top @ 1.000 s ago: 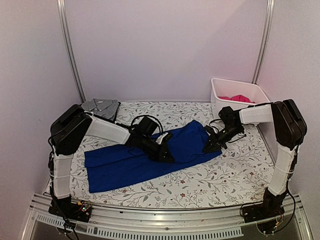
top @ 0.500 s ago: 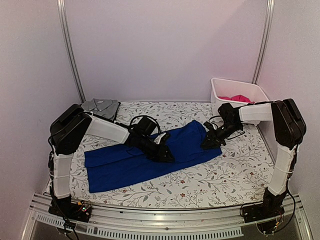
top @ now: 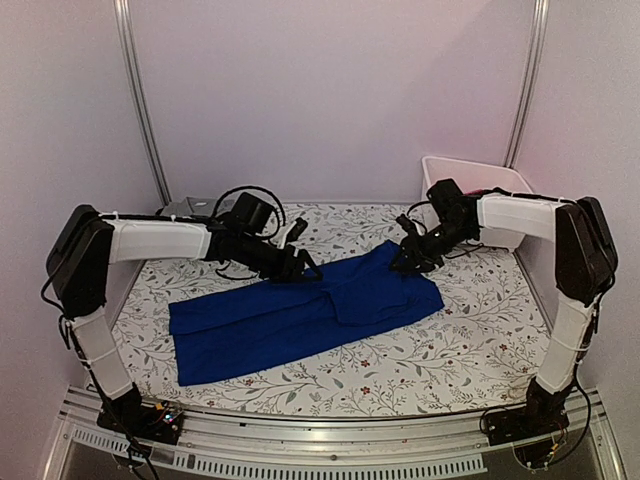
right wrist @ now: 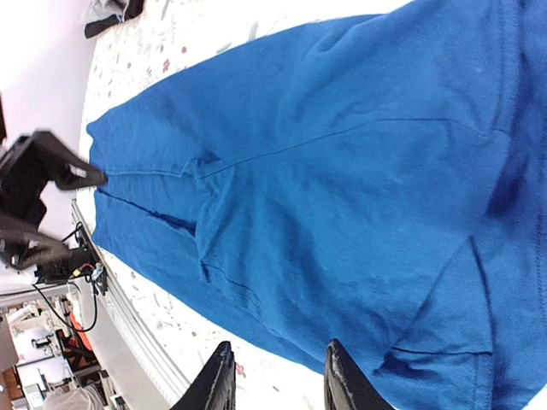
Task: Fold and stack the mixed laundry pile
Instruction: Smooth out the rectangle-folded T-shirt at the center of the board, then rotate the rectangle-folded T-shirt at the center of the board.
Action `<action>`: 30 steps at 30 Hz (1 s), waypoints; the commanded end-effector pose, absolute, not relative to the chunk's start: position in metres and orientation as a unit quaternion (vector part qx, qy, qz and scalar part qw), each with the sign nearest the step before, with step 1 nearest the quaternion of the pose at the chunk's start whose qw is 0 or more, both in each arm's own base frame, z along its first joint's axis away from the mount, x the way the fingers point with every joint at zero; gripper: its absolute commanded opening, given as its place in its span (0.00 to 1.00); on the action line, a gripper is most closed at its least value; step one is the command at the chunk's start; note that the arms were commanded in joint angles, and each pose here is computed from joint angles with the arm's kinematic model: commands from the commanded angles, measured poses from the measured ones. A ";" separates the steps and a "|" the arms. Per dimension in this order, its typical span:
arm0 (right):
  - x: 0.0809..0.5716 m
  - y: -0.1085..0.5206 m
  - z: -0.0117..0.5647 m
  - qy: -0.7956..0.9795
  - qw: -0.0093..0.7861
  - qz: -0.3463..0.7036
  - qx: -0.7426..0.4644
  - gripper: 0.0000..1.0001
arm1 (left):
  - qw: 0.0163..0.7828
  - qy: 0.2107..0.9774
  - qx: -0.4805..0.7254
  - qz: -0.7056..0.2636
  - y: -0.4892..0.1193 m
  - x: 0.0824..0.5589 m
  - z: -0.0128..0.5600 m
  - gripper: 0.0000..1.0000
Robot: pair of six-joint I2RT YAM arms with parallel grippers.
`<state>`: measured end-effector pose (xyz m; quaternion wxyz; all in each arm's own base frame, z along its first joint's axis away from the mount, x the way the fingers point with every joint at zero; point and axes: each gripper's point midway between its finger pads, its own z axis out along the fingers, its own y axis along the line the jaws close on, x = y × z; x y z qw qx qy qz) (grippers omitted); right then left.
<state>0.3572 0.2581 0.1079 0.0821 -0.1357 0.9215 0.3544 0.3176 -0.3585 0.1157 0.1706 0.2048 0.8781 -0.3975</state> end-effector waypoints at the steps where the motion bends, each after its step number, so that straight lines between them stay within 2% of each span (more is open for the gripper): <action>1: 0.340 0.283 0.080 0.929 0.044 0.333 -0.157 0.35 | 0.166 0.929 0.156 -0.292 -0.295 0.346 0.076 0.72; 5: 0.332 0.278 0.038 0.945 0.004 0.291 -0.147 0.35 | 0.172 0.942 0.109 -0.267 -0.261 0.360 0.070 0.72; 7: 0.334 0.269 0.021 0.954 0.000 0.260 -0.148 0.34 | 0.183 0.943 0.097 -0.262 -0.250 0.363 0.074 0.76; 12: 0.358 0.253 -0.011 0.965 -0.004 0.213 -0.151 0.33 | 0.198 0.944 0.079 -0.250 -0.232 0.359 0.080 0.82; 19: 0.465 0.270 -0.007 0.964 0.082 0.177 -0.179 0.30 | 0.207 0.950 0.055 -0.226 -0.201 0.351 0.084 0.79; 21: 0.498 0.287 0.005 0.957 0.118 0.189 -0.184 0.30 | 0.207 0.954 0.055 -0.212 -0.195 0.348 0.085 0.76; 24: 0.528 0.296 0.009 0.954 0.155 0.191 -0.171 0.32 | 0.201 0.958 0.063 -0.196 -0.189 0.342 0.086 0.62; 27: 0.542 0.294 0.037 0.949 0.199 0.188 -0.155 0.36 | 0.192 0.965 0.072 -0.165 -0.181 0.337 0.078 0.47; 30: 0.541 0.293 0.079 0.937 0.242 0.203 -0.153 0.41 | 0.181 0.973 0.086 -0.117 -0.174 0.336 0.067 0.36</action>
